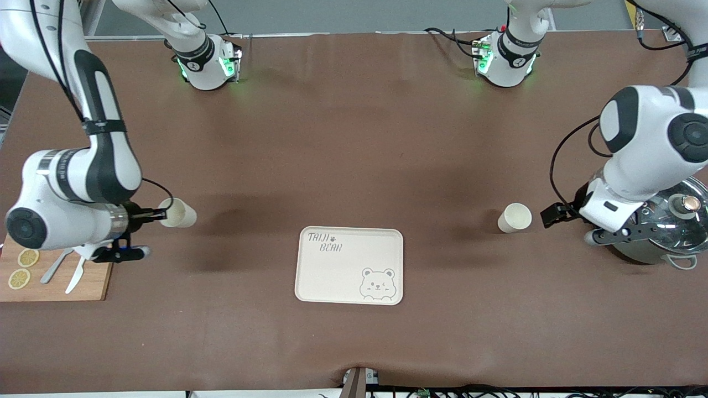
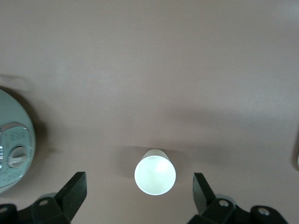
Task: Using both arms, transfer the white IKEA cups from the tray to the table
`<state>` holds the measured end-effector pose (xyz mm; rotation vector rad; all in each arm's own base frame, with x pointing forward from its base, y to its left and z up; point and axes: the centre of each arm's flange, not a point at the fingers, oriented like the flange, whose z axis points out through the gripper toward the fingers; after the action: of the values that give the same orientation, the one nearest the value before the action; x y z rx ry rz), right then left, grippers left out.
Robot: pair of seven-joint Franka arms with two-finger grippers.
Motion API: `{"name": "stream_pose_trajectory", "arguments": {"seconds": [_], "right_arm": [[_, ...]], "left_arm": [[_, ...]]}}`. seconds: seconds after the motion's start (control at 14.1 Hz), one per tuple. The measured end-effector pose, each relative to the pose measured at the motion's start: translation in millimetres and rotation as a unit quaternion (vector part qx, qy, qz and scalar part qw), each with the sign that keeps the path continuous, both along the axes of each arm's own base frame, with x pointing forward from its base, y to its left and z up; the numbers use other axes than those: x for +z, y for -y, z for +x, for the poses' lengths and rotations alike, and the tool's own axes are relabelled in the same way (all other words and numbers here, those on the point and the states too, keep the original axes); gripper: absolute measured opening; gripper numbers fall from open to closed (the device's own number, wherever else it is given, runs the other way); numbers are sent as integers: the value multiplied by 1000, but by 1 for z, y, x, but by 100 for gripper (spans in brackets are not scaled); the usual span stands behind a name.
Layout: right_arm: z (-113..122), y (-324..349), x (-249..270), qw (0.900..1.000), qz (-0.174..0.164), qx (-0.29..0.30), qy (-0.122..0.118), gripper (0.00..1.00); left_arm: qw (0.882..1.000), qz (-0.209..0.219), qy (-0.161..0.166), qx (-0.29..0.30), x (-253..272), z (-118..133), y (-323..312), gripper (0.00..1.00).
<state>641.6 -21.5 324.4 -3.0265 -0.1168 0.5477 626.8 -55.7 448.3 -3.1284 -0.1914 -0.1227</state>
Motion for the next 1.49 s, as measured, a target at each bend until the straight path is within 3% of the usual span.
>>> {"name": "stream_pose_trajectory", "arguments": {"seconds": [0.43, 0.57, 0.92, 1.07, 1.28, 1.49], "right_arm": [[-30, 99, -57, 999, 24, 32, 26, 3], [-40, 105, -71, 999, 20, 34, 21, 3], [-54, 103, -94, 998, 12, 38, 39, 3], [-56, 102, -96, 999, 11, 34, 38, 15], [-55, 99, -90, 999, 8, 16, 28, 48], [-38, 99, -58, 1000, 7, 13, 26, 77]], "left_arm": [[999, 6, -44, 5, 82, -4, -3, 100], [999, 7, -42, 3, 107, -9, -2, 100], [998, 10, -59, -7, 126, -27, 8, 100], [998, 10, -60, -11, 125, -27, 13, 100], [998, 9, -54, -15, 130, -26, 17, 100], [999, 7, -43, -13, 140, -22, 15, 100]]}}
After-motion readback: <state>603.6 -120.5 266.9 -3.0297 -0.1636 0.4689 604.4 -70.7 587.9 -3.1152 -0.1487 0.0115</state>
